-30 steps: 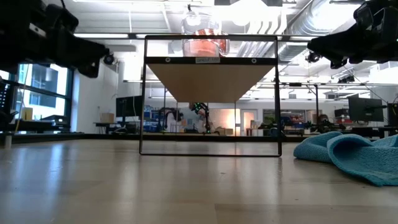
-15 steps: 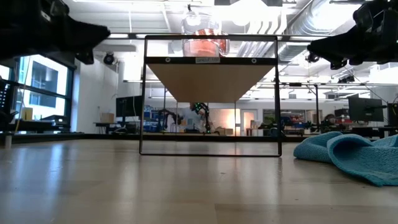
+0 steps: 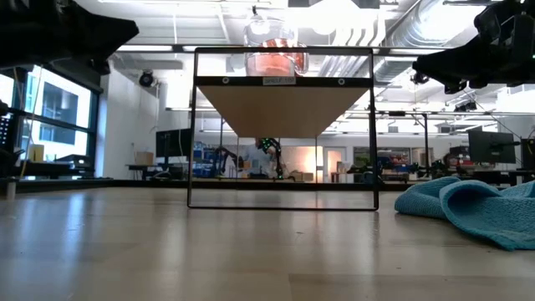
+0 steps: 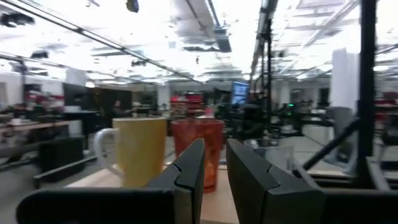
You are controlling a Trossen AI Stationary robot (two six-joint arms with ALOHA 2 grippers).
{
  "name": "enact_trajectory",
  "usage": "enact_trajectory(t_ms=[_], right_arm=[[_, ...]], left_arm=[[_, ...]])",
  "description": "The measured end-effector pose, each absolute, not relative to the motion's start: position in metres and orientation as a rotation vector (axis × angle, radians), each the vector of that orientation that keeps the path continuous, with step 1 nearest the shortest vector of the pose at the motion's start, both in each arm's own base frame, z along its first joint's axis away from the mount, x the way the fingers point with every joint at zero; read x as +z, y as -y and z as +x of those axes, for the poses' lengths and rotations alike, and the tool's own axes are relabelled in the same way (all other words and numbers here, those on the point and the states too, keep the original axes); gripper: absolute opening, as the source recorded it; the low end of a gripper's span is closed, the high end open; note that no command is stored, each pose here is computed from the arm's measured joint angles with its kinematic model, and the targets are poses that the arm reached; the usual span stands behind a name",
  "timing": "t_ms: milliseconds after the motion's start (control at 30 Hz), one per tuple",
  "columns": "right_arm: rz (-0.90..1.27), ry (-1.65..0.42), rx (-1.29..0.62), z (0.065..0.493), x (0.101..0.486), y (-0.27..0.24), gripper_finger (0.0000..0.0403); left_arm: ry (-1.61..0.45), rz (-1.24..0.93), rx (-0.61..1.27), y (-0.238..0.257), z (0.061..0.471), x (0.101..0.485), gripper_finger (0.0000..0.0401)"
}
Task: Stack small to large cups/mugs on shelf
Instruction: Return to Home Position
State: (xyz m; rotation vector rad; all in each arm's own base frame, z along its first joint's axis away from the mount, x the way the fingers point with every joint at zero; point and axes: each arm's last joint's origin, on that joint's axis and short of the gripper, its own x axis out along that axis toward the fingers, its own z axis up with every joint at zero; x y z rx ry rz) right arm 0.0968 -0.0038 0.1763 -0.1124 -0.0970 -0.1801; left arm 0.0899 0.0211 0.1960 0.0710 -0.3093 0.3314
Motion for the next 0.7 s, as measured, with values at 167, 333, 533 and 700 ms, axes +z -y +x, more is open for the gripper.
enact_trajectory(t_ms=[167,333,533,700], right_arm=[[-0.110,0.101,-0.181,0.097,0.177,0.004,0.0092],[-0.108,0.104,-0.182,0.097,0.177,0.004,0.0092],[-0.100,0.105,-0.182,0.097,0.177,0.004,0.0092],[-0.100,0.105,-0.182,0.097,0.177,0.004,0.0092]], left_arm=[[0.299,0.069,0.408,-0.018,0.090,0.196,0.0055],[0.351,0.058,0.425,-0.014,0.088,0.201,0.0055],[0.386,0.052,0.369,-0.006,0.087,0.204,0.0055],[0.353,0.047,0.320,-0.002,0.089,0.201,0.0055]])
